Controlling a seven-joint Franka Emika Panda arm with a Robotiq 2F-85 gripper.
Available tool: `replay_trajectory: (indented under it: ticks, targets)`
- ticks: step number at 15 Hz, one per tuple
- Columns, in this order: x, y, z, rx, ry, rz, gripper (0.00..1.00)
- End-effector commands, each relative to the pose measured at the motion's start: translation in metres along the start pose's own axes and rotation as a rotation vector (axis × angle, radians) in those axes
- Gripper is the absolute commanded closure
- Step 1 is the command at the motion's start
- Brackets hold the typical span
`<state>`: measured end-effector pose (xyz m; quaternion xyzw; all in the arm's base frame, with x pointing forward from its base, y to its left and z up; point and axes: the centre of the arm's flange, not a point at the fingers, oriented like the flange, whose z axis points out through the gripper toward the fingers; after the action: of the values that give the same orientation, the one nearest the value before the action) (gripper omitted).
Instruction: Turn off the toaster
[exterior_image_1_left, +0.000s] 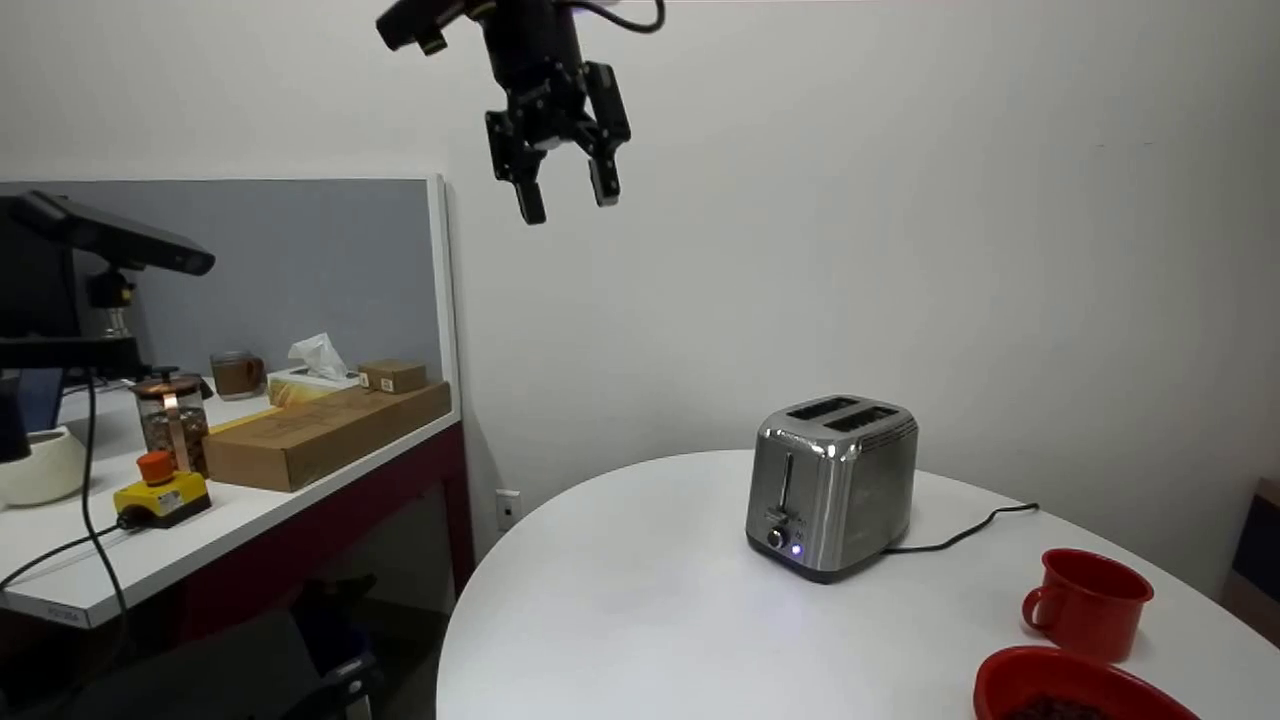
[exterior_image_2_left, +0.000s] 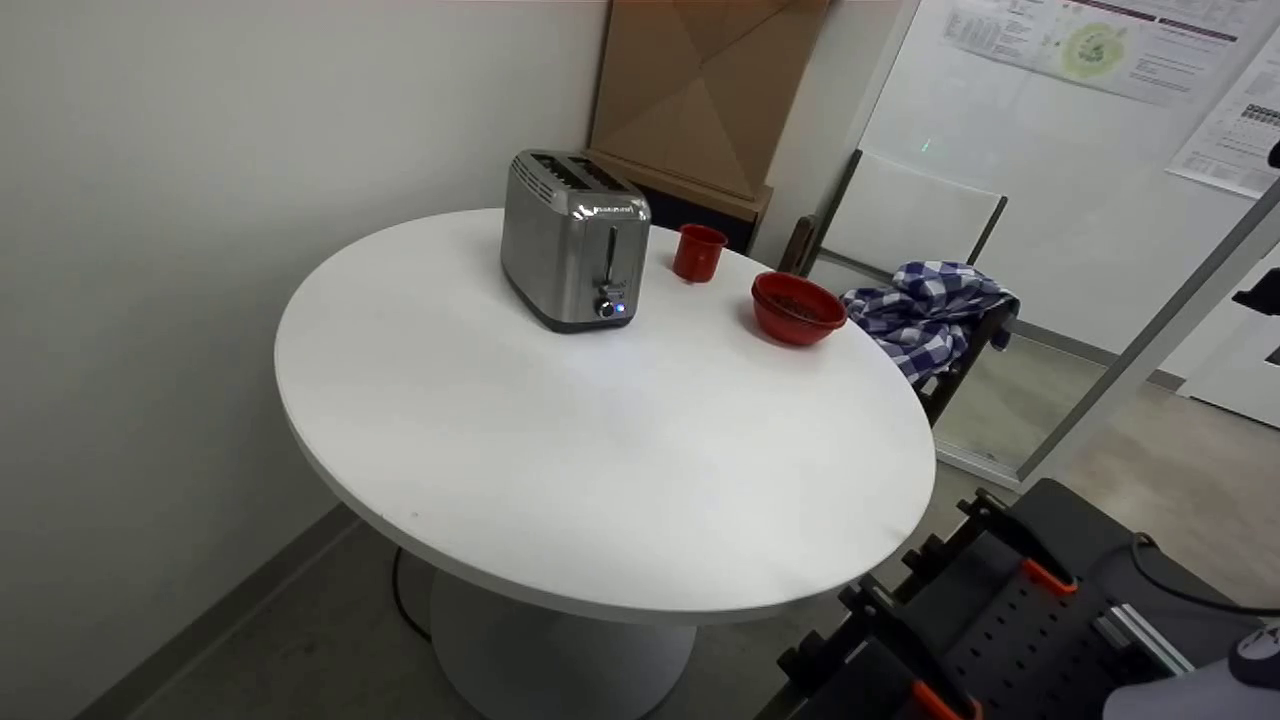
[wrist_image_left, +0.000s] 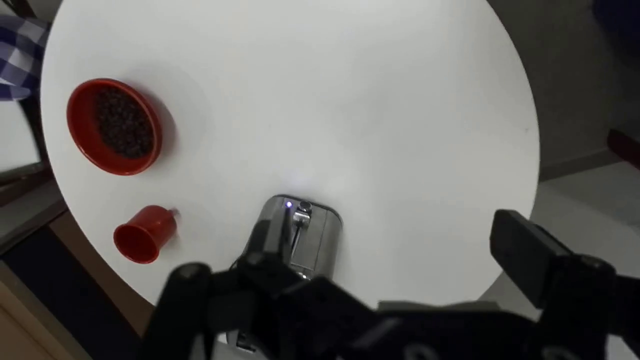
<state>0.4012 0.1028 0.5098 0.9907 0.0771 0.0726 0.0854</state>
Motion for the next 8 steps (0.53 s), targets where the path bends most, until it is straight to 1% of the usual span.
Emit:
replay_trajectory:
  ticks: [1, 5, 7, 8]
  targets:
    - [0.02, 0.035, 0.069, -0.011, -0.086, 0.004, 0.0]
    - [0.034, 0.068, 0.142, 0.015, -0.179, 0.004, 0.0]
    - [0.044, 0.08, 0.179, 0.005, -0.159, 0.006, 0.0]
    - [0.049, 0.084, 0.196, -0.014, -0.146, 0.016, 0.0]
